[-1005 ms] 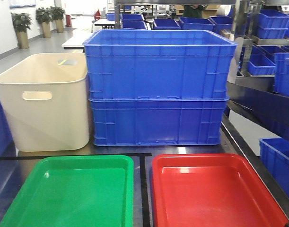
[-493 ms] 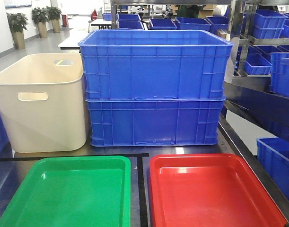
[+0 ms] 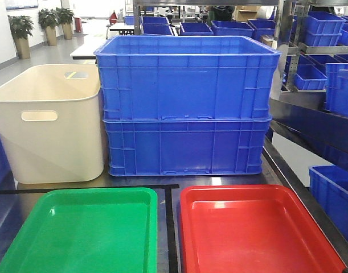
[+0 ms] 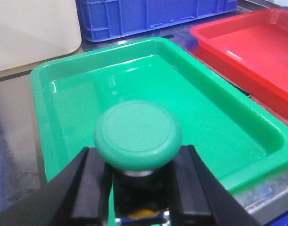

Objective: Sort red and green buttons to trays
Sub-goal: 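Lower the green switch into the green tray and red into red tray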

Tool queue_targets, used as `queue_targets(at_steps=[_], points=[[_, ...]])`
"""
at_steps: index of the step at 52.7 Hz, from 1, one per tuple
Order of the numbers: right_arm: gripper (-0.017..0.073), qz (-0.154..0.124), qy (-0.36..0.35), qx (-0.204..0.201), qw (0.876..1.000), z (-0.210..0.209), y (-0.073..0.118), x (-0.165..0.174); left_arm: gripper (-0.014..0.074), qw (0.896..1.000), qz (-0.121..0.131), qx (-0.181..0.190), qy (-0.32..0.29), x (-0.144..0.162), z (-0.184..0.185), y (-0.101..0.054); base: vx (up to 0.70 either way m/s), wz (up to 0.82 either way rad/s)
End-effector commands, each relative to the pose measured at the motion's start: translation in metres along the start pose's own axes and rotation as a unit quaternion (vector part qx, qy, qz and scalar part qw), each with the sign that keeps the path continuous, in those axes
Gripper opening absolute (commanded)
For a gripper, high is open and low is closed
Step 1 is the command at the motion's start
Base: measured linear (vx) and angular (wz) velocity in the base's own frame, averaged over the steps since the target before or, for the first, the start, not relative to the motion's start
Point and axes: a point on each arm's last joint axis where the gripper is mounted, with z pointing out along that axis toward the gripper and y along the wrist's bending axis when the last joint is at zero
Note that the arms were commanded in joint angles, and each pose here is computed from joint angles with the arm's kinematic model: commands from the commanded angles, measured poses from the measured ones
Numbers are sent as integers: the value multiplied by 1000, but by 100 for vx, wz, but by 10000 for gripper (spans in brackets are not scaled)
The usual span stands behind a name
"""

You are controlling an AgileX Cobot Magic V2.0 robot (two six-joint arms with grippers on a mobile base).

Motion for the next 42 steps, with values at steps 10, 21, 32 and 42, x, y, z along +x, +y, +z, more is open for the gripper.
queue_targets(at_steps=[10,21,32,42], points=[[-10,-17,7,21,1000,7,-5,-7,0,993,-44,5,-106,-28,1,0,0,0],[-10,-19,82,24,996,42,-15,0,0,990,-46,-5,-131,-37,37,3,0,0],[-8,-31,148,-11,988,102,-24,-5,1,994,-49,-15,-99,-30,88,5,0,0],[-8,-21,193,-30,981,159,-36,2,4,997,-58,-16,-51,-29,125,5,0,0]])
